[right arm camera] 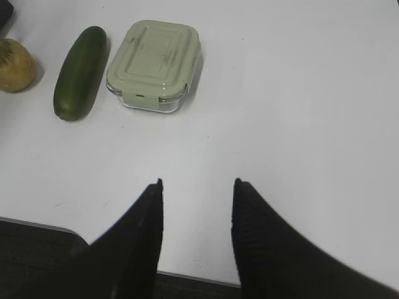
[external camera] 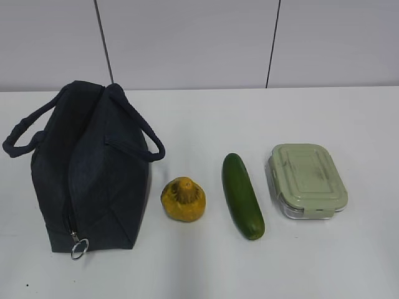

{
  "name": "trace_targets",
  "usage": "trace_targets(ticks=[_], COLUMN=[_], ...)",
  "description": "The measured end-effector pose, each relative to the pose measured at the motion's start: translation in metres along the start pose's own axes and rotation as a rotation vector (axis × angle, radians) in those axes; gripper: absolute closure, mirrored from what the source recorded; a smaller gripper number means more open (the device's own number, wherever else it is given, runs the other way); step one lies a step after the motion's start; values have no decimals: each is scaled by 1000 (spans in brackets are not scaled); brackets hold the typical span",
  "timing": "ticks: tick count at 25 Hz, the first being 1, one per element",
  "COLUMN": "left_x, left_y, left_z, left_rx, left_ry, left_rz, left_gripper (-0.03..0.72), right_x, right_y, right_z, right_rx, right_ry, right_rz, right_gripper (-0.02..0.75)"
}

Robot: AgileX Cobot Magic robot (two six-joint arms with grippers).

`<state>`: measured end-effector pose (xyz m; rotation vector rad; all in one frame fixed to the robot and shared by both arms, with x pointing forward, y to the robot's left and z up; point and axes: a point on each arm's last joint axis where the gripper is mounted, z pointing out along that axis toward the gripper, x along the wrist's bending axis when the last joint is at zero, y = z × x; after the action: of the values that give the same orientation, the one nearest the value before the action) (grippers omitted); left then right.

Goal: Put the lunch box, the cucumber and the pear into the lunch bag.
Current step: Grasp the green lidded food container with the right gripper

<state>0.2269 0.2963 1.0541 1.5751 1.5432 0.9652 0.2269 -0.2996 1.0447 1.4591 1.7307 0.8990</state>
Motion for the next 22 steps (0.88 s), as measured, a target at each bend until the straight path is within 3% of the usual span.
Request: trace_targets(ticks=[22], left_x=[0], left_y=[0], left_z=[0], left_rx=[0], left_ry=[0], left_rz=[0], left_gripper=[442], right_x=[0], right_y=[1], right_z=[0], right_rx=[-9], right_ry=[6], right_rz=[6], right_gripper=[437])
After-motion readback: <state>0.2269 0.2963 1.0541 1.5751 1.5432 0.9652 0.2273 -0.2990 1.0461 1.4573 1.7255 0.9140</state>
